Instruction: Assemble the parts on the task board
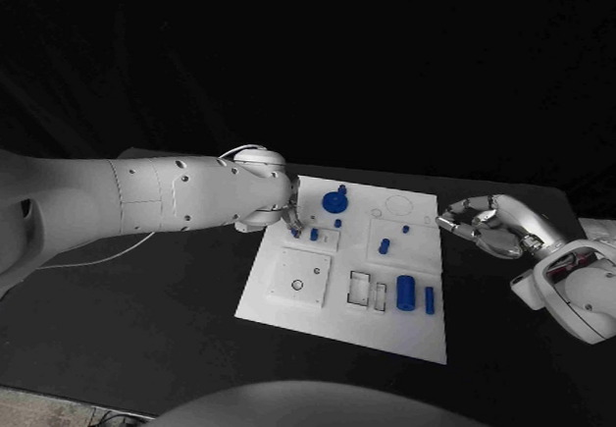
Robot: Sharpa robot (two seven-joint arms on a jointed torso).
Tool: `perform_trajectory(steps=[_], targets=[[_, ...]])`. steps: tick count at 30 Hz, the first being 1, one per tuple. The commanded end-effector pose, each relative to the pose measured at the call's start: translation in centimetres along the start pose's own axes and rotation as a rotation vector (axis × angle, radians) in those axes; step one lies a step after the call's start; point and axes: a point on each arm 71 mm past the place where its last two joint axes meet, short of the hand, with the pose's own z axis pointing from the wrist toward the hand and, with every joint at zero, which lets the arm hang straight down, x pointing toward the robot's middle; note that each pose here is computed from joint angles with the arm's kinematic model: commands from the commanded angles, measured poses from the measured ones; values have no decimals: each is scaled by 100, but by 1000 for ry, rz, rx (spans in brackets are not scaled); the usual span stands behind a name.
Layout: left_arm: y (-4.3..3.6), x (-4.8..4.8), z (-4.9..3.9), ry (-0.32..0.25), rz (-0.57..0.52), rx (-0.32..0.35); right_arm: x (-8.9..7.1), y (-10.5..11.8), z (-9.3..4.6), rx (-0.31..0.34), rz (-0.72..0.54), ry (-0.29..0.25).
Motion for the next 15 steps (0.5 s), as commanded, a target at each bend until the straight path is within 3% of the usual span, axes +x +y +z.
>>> perform_trajectory(steps=[1, 15], targets=[[-24, 32, 4, 5, 6, 10, 5, 6, -1, -7, -1, 3], [-48, 62, 9, 10, 8, 16, 5, 3, -1, -6, -2, 2]])
